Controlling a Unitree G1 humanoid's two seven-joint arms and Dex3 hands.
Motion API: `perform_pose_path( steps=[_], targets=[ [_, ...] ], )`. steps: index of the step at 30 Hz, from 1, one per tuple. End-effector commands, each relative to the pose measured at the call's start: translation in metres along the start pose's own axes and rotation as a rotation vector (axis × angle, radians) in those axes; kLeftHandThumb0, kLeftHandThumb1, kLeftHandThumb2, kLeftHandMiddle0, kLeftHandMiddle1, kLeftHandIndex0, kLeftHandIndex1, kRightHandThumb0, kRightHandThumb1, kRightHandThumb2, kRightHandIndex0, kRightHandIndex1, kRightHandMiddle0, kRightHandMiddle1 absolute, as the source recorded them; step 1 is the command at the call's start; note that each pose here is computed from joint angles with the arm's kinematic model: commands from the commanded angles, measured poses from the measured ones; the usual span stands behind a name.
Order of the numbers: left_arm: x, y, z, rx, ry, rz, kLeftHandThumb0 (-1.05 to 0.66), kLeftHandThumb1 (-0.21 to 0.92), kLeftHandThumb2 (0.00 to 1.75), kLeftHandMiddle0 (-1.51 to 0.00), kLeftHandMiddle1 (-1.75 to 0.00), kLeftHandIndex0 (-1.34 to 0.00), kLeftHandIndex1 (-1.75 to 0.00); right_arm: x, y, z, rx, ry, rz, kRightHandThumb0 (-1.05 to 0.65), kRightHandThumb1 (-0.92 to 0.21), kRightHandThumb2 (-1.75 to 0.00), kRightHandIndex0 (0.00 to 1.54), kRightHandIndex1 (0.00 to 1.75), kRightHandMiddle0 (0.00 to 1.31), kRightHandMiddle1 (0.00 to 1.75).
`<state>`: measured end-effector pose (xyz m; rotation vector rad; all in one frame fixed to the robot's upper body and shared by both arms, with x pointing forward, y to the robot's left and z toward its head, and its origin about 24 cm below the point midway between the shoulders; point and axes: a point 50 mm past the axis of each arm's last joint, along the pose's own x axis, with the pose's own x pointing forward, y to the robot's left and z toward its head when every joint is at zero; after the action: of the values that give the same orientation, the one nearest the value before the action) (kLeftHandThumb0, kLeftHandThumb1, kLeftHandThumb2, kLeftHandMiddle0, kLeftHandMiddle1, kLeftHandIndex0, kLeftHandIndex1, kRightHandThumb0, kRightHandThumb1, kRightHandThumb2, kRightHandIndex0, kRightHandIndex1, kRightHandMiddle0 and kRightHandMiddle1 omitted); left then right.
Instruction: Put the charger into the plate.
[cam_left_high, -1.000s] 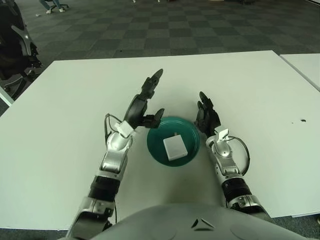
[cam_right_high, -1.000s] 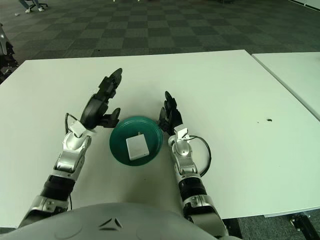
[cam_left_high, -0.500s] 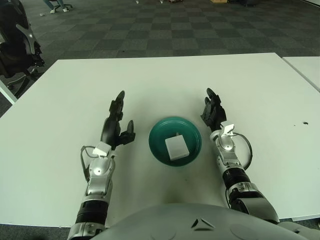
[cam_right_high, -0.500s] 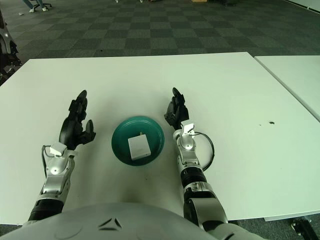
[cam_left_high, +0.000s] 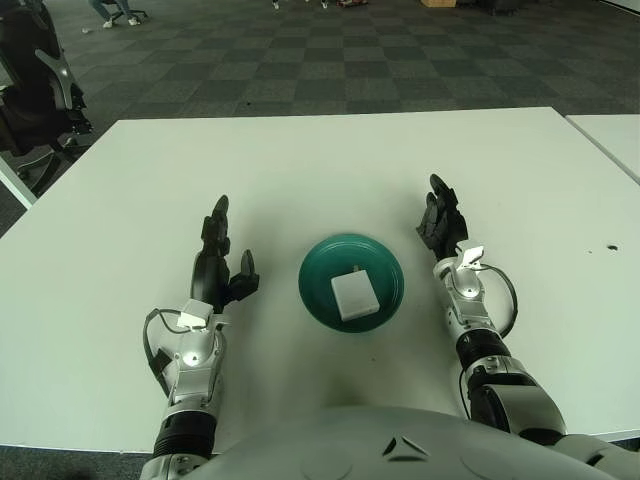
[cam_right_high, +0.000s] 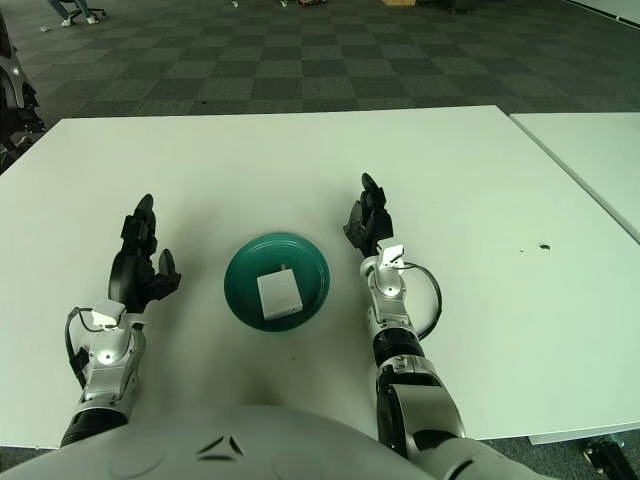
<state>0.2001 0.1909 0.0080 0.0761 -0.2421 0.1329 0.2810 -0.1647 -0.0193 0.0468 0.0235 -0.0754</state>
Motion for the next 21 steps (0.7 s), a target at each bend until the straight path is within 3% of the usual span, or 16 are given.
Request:
perform_pose_path(
  steps=[1, 13, 21],
  targets=[
    [-0.012, -0.003, -0.013, -0.028, 0.07, 0.035, -1.0, 0.92, 1.0, 0.0, 0.0, 0.0, -0.17, -0.054, -0.023, -0.065, -0.019, 0.337, -0.081, -0.8, -0.92, -0.84, 0.0, 0.0, 0.0, 0.21],
    [-0.024, -0.015, -0.019, -0.063, 0.143, 0.002, -0.98, 0.92, 1.01, -0.01, -0.01, 0.0, -0.17, -0.06, -0.029, -0.066, -0.034, 0.323, -0.069, -0.81, -0.92, -0.85, 0.0, 0.0, 0.0, 0.19],
    [-0.033, -0.035, -0.011, -0.143, 0.167, -0.086, -0.94, 0.92, 1.01, -0.03, -0.01, 0.0, -0.2, -0.066, -0.031, -0.064, -0.056, 0.279, -0.078, -0.8, -0.92, -0.82, 0.01, 0.0, 0.0, 0.23]
  ],
)
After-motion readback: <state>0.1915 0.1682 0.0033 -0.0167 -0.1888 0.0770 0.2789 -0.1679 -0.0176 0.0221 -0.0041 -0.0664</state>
